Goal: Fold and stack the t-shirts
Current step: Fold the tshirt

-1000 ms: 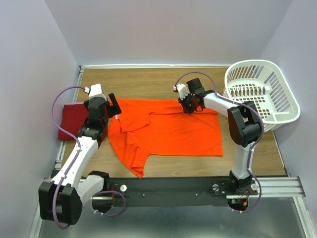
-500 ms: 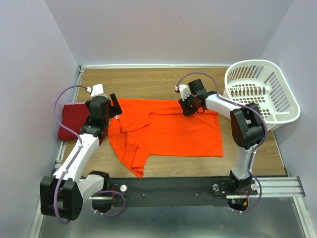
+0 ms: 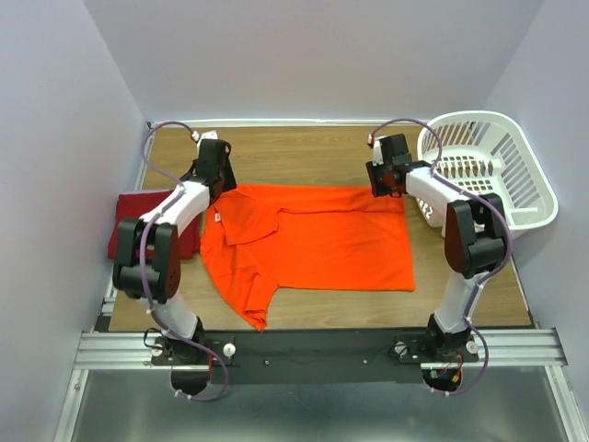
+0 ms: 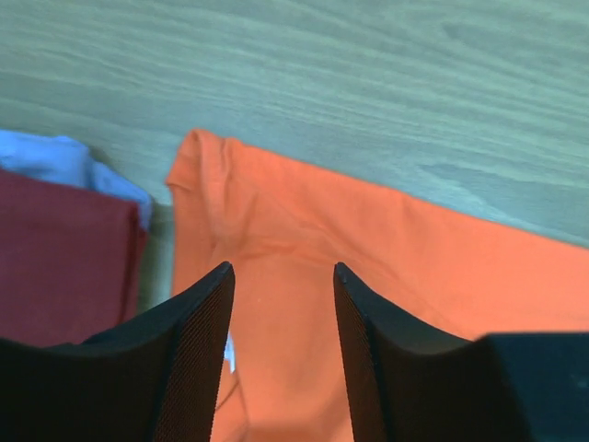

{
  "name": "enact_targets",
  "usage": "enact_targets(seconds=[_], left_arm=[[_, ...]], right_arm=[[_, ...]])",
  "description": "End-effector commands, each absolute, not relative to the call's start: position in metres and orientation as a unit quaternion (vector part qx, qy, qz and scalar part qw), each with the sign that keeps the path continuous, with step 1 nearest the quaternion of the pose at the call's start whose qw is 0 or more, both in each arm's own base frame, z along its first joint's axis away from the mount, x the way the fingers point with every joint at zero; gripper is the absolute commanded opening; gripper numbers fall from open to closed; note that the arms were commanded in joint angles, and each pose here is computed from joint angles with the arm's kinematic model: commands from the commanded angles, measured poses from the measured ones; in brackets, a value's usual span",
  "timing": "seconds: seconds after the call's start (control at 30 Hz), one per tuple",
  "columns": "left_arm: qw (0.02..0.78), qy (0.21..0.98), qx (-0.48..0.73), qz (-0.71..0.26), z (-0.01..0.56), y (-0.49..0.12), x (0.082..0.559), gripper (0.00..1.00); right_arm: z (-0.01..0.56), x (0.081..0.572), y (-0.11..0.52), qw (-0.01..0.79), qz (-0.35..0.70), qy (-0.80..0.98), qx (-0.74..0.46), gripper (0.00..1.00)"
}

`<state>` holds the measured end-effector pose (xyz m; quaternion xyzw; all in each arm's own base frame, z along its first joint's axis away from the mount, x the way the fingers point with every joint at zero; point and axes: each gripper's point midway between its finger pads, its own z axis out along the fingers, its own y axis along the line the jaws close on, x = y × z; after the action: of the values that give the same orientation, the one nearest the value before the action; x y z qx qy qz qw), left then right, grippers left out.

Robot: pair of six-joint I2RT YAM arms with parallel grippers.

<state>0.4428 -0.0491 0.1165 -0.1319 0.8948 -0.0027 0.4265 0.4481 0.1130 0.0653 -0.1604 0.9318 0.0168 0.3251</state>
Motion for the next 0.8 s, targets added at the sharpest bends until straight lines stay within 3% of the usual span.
enact_targets(seconds=[0.0,0.4,0.77], left_arm=[[0.356,0.925,-0.135,0.012,0.073,-0.051,0.442,0.53],[0.289,0.941,-0.177,0.028,0.016,-0.025,0.461,0.45],[0.295,0.937,-0.186,0.006,0.01,-0.026,0.517,0.44]], right_arm=[[0.05,0.457,0.086,0.321,-0.032,0.944,-0.074,0.38],[0.006,0.473,0.06,0.293,-0.067,0.954,-0.028,0.38],[0.008,0.541,0.045,0.334,-0.091,0.938,-0.026,0.4]])
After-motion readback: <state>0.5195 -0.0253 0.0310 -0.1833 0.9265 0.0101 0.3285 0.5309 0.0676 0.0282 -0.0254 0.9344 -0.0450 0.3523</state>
